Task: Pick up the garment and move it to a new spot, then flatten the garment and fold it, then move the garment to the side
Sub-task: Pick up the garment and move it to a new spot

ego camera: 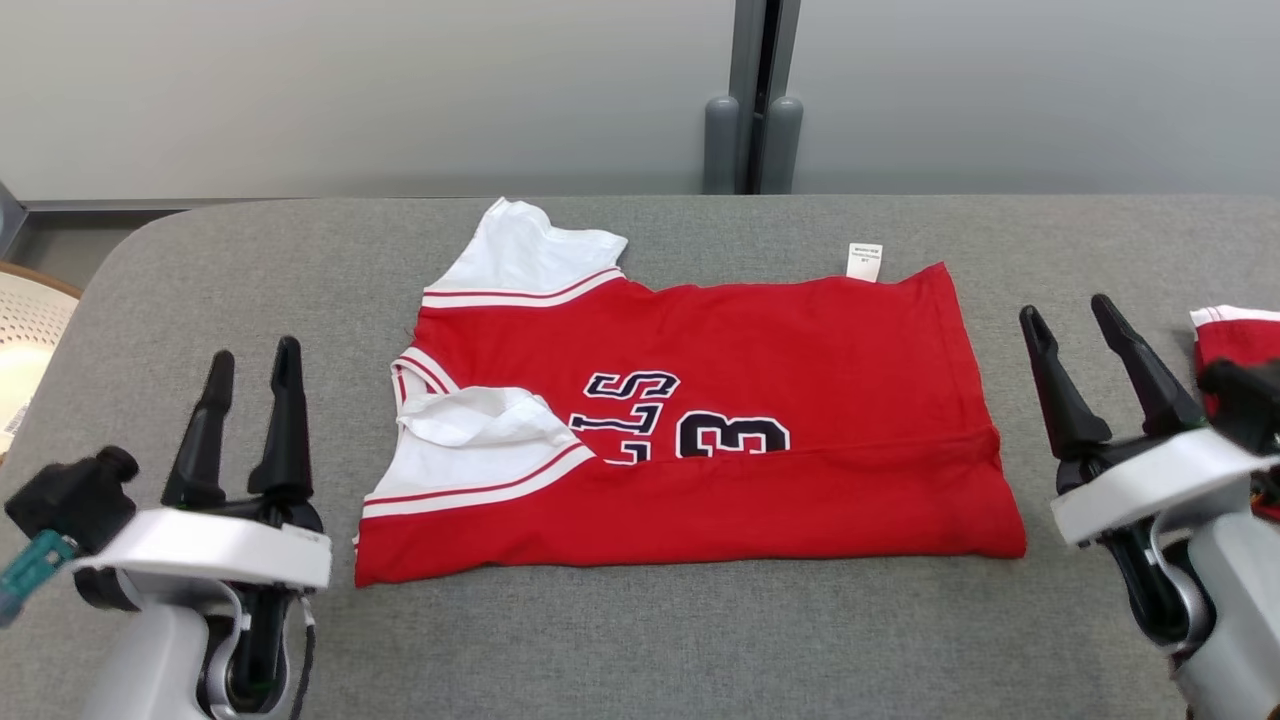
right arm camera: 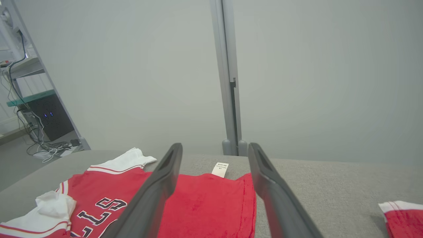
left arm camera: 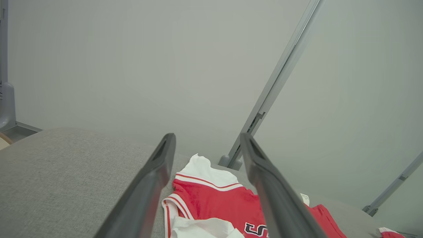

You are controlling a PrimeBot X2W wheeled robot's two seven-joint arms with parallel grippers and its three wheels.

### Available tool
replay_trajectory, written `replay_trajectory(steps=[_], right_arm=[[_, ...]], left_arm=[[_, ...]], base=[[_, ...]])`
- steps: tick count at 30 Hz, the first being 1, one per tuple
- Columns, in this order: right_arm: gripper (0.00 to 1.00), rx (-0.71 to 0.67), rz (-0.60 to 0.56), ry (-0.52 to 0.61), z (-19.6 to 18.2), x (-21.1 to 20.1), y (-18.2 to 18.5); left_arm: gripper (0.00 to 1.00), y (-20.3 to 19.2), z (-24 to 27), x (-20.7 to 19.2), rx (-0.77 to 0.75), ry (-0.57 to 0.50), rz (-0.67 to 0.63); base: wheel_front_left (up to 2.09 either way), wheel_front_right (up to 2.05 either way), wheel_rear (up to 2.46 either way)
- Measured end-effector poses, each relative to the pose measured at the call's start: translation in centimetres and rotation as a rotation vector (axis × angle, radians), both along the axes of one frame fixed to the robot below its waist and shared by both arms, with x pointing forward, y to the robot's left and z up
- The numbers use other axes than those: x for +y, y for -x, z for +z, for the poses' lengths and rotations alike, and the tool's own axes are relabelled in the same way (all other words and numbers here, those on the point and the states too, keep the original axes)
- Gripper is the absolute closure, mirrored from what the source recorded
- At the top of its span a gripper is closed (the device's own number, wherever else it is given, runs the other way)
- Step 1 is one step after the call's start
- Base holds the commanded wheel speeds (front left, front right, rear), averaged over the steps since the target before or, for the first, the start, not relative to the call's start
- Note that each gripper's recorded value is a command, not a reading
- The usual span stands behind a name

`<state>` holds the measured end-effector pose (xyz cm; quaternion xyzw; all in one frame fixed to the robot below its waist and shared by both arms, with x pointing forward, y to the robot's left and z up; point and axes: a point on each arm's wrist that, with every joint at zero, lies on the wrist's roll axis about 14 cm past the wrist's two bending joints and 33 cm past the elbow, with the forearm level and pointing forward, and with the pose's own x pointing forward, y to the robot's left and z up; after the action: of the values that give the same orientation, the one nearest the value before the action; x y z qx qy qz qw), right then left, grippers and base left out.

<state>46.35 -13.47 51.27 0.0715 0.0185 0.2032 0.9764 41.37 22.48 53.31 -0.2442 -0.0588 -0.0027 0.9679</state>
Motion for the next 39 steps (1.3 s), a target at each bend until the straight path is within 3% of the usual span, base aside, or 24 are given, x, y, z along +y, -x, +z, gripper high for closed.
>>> replay_trajectory(steps=[13,18,29,39], right_arm=[[0.00,-0.067,-0.194,-0.044,-1.2,0.2,6.5],[0.00,-0.090,-0.207,-0.049,-0.5,0.4,6.8],[0.00,-0.061,-0.259,-0.062,-1.3,-1.0,7.3],[0.00,-0.048,-0.295,-0.072,-1.7,-2.1,7.3]], left_arm=[[0.00,4.7,-4.2,-0.9,0.077,-0.108,0.079],[0.00,4.6,-5.6,-1.2,0.119,-0.114,0.072],[0.00,5.2,-14.1,-1.9,0.417,-0.202,0.022],[0.00,4.7,-17.2,-1.5,0.544,-0.248,0.024]], base=[[0.00,0.00,0.00],[0.00,0.00,0.00],[0.00,0.00,0.00],[0.00,0.00,0.00]])
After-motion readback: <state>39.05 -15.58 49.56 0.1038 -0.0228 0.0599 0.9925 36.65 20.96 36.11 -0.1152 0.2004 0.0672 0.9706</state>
